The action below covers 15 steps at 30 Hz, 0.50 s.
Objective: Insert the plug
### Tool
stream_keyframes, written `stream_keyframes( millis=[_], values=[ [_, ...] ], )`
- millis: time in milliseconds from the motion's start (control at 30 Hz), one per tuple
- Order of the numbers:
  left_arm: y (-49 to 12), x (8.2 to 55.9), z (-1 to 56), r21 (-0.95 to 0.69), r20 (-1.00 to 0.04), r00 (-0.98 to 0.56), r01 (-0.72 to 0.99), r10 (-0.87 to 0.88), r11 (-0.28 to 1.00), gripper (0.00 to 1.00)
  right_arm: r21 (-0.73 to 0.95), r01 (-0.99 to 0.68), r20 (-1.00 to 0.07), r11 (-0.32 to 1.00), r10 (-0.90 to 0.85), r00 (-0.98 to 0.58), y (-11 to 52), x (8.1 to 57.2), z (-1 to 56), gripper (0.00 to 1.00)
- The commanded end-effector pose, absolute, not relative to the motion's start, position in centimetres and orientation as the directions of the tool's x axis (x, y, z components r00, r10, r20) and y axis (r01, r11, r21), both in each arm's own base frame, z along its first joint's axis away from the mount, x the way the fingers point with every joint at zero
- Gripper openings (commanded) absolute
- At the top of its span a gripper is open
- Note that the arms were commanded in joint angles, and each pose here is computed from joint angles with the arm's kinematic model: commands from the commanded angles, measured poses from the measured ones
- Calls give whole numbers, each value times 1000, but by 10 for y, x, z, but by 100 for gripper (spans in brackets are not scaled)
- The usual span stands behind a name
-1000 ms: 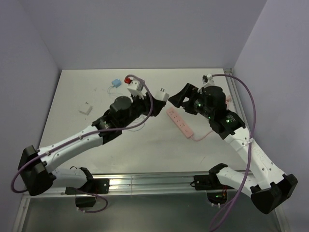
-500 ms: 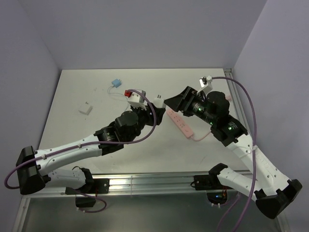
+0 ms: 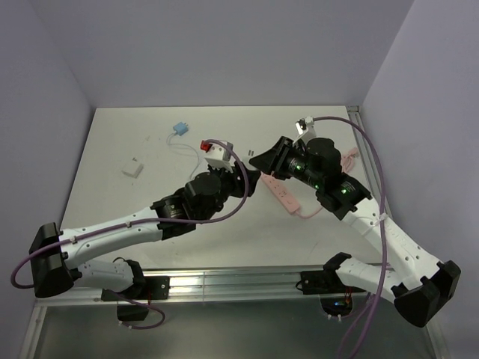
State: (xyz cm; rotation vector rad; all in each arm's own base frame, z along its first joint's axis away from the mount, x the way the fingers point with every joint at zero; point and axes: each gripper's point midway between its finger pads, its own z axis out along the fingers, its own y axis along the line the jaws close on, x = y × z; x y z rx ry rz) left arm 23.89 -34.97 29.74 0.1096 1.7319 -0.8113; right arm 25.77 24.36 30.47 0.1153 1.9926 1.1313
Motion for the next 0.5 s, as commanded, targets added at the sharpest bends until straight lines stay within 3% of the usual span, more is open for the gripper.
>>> stream_keyframes(
  millis=[0,33,67,167,300,467],
  values=[
    [-375,214,350,-471,-882,-322,634,-343,614,32,727,-359,-657,585,442,-610,243,256,329,0],
    [-375,207,357,-442,-896,-306,678,-321,587,44,710,-370,-676,599,433,-597,240,254,331,0],
    [-375,201,361,-429,-902,-299,707,-311,563,64,700,-375,-685,608,423,-592,238,253,331,0],
    [-364,178,372,-382,-921,-282,785,-268,488,83,634,-422,-738,648,345,-580,233,247,330,0],
    [-336,156,373,-344,-937,-278,839,-213,421,88,548,-550,-801,631,206,-562,233,224,331,0],
    [-301,125,377,-306,-950,-272,909,-153,282,83,498,-755,-841,426,26,-540,248,182,339,0]
  ],
)
